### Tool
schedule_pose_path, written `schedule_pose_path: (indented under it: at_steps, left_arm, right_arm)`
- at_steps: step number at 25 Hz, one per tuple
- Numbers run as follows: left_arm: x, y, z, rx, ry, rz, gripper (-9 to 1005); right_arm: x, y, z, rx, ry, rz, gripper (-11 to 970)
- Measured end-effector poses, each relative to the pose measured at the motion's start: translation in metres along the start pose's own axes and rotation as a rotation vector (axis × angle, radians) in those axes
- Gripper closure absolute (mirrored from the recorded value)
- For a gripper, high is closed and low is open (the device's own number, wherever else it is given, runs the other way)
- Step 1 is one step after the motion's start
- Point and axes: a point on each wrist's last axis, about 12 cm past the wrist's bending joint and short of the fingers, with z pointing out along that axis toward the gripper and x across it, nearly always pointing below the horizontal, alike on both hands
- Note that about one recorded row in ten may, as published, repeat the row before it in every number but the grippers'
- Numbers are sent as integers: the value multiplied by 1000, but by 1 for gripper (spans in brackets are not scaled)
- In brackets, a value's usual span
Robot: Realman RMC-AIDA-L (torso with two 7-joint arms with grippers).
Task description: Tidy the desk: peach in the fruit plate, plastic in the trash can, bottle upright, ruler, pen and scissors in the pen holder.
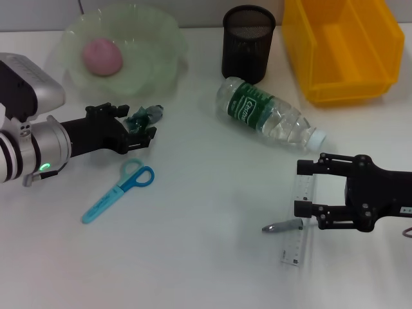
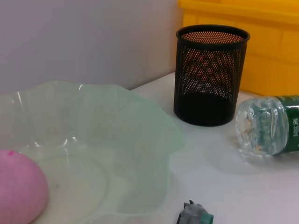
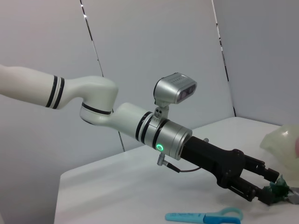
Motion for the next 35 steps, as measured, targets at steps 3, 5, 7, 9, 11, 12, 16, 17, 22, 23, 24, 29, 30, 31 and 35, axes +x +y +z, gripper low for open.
schedule_pose_path:
  at_steps: [3,5,7,9,11,12,16,17,22,23,24,29,30,31,35]
  left_arm:
    - [0,0,2,-3,6,7,181]
    - [-1,-1,3,-4,10,12,201]
    - [-1,0,4,-10,14,15,258]
    - [-2,0,5,-12,16,20,331]
    - [-3,0,6,-13,19,26,403]
    - [-3,0,6,-13,22,30,423]
    - [-4,-2,8,-9,31,45,504]
    - [-4,-2,9,-10,31,46,524]
    - [-5,-1,9,-10,31,51,636]
    - [-6,-1,9,-8,31,53,659]
    - [-6,-1,9,-8,31,53,681]
    - [-6,-1,9,-4,30,49,811]
    - [-7,-2,9,5,26,47,842]
    - [-7,-2,9,5,26,47,873]
    - [-10,-6,5,61,-5,33,952]
  right_arm:
    - [0,0,0,1,-2,0,191]
    - [0,1,-1,-1,-4,1,191]
    - [0,1,-1,-3,-5,1,191]
    - [0,1,-1,-3,-4,1,191]
    - [0,1,-1,-4,-4,1,191]
    - [0,1,-1,-4,-4,1,191]
    - [0,1,-1,-6,-4,0,192]
    - [0,1,-1,-6,-5,1,192]
    - [-1,2,-3,-11,-8,0,192]
    - [-1,2,-3,-12,-9,-1,192]
    - [-1,2,-3,-12,-9,-1,192]
    - [-1,2,-4,-11,-10,0,191]
    - [-1,2,-4,-11,-10,0,191]
    - [-1,2,-4,-10,-10,0,191]
    - [-1,2,-4,-10,-11,0,193]
